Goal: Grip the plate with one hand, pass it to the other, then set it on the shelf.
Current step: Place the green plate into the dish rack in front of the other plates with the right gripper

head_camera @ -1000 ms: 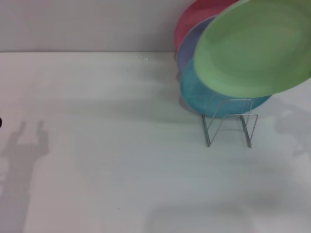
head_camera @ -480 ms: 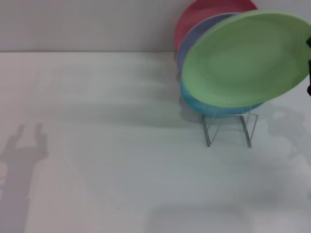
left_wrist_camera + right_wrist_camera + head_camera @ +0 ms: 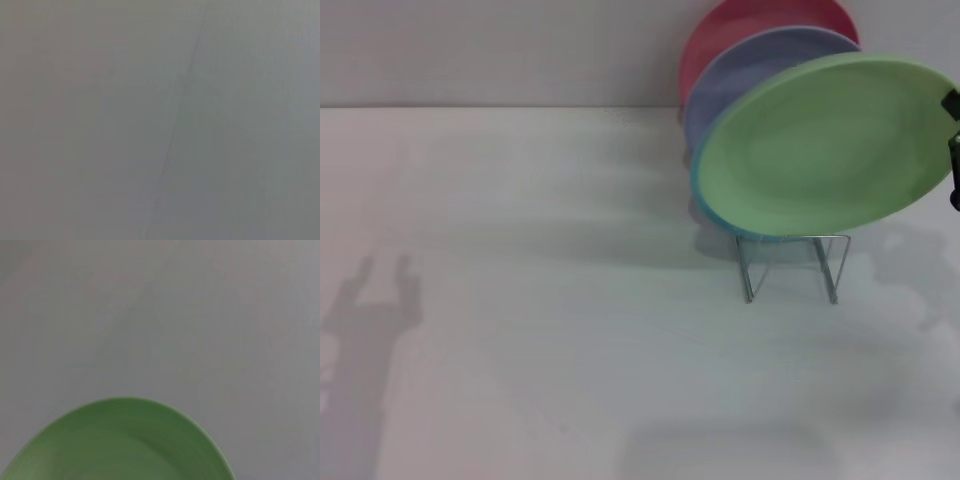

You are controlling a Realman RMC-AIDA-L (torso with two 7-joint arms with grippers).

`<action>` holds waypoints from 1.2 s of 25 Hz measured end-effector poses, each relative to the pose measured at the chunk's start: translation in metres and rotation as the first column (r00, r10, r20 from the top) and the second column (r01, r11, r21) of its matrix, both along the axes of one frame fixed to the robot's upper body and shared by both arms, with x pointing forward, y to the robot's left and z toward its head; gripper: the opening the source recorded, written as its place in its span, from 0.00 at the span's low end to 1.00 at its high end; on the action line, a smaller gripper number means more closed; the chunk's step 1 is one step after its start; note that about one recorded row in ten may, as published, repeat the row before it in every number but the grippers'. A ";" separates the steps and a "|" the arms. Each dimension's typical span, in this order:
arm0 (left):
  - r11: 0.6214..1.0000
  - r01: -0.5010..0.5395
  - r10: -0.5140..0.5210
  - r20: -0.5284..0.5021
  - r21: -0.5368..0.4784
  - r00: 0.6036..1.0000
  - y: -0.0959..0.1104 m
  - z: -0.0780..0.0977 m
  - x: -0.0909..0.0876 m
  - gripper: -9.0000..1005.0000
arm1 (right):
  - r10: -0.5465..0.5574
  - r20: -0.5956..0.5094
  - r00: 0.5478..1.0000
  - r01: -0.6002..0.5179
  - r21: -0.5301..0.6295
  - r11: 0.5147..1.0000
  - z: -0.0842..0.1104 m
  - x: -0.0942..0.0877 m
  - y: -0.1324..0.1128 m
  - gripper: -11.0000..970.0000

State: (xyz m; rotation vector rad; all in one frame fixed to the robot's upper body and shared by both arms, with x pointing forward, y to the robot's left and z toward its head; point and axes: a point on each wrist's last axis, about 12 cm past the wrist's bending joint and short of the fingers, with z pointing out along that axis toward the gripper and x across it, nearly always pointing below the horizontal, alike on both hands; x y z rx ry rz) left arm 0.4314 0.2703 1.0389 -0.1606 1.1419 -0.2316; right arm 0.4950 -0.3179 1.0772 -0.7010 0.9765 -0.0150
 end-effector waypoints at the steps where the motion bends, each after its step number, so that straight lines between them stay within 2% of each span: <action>1: 1.000 0.000 0.000 0.000 0.000 1.000 0.000 0.000 0.000 0.40 | -0.003 0.004 1.000 0.003 -0.011 1.000 0.000 0.000 0.000 0.06; 22: 1.000 0.018 -0.018 0.010 -0.009 1.000 -0.005 0.002 0.003 0.40 | -0.027 0.010 1.000 0.028 -0.111 0.993 -0.010 -0.008 0.001 0.07; 30: 1.000 0.021 -0.021 0.011 -0.006 1.000 -0.004 0.002 0.003 0.40 | -0.062 -0.013 0.998 0.059 -0.147 0.987 -0.020 -0.013 0.002 0.07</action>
